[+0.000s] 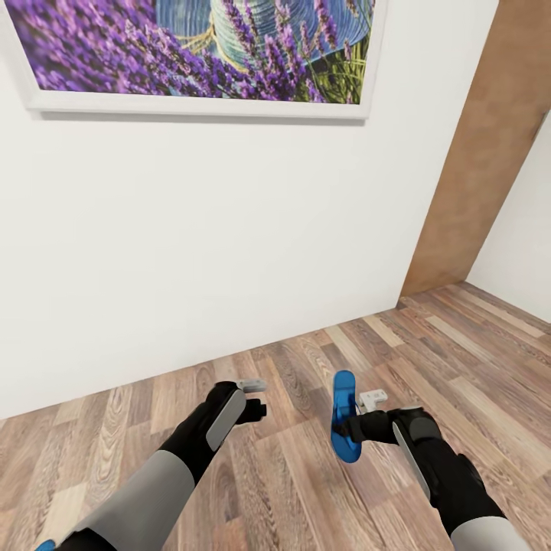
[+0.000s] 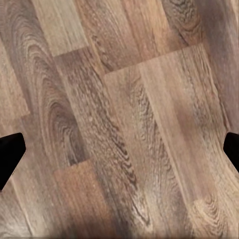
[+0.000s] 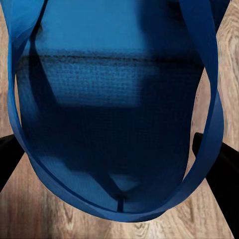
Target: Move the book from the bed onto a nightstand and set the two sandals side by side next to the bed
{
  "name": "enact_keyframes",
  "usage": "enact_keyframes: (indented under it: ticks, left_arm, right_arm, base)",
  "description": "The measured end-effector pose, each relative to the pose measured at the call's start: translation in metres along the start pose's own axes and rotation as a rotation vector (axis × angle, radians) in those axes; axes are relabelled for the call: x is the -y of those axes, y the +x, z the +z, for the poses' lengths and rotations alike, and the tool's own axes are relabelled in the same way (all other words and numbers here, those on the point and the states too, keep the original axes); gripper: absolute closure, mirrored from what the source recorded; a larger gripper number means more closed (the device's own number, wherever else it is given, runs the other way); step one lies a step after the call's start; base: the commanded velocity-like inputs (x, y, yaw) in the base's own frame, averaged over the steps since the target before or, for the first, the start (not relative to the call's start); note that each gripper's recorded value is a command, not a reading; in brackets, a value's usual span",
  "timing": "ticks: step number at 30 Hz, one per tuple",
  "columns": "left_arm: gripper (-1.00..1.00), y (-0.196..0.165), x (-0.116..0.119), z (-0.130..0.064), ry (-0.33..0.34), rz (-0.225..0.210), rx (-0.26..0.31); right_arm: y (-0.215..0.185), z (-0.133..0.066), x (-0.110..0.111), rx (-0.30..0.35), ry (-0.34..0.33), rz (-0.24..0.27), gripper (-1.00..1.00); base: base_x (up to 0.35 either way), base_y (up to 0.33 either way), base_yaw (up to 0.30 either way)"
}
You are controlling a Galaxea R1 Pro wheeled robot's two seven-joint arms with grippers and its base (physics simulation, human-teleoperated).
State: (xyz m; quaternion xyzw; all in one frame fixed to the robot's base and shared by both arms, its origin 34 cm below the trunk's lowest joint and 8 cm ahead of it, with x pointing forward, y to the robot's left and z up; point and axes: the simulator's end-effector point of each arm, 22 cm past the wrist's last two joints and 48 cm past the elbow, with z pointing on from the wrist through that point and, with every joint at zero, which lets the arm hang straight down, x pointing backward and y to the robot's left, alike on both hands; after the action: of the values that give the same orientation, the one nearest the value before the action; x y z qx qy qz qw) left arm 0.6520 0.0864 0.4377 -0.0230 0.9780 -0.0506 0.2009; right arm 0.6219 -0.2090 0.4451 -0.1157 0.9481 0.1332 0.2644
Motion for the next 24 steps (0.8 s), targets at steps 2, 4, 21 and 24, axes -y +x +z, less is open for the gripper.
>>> enact_keyframes:
  ticks: [2, 4, 21, 24]
  left_arm:
    - [-1.00, 0.0000, 0.0000, 0.0000, 0.000, 0.000, 0.000]
    - [-1.00, 0.0001, 0.0000, 0.0000, 0.000, 0.000, 0.000]
    - [-1.00, -0.0005, 0.0000, -0.0001, 0.000, -0.001, 0.002]
    - [-1.00, -0.0006, 0.0001, -0.0001, 0.000, -0.001, 0.003]
  right_arm:
    - [0.0000, 0.0000, 0.0000, 0.000, 0.000, 0.000, 1.00]
    - [0.0000, 0.0000, 0.0000, 0.000, 0.000, 0.000, 1.00]
    - [-0.0001, -0.0001, 0.0000, 0.000, 0.000, 0.000, 1.00]
    - [-0.0001, -0.0001, 0.0000, 0.000, 0.000, 0.000, 1.00]
  base:
    - [-0.025, 0.213, 0.000]
    - [-0.016, 0.240, 0.000]
    - [-0.004, 0.156, 0.000]
    - [0.000, 0.017, 0.000]
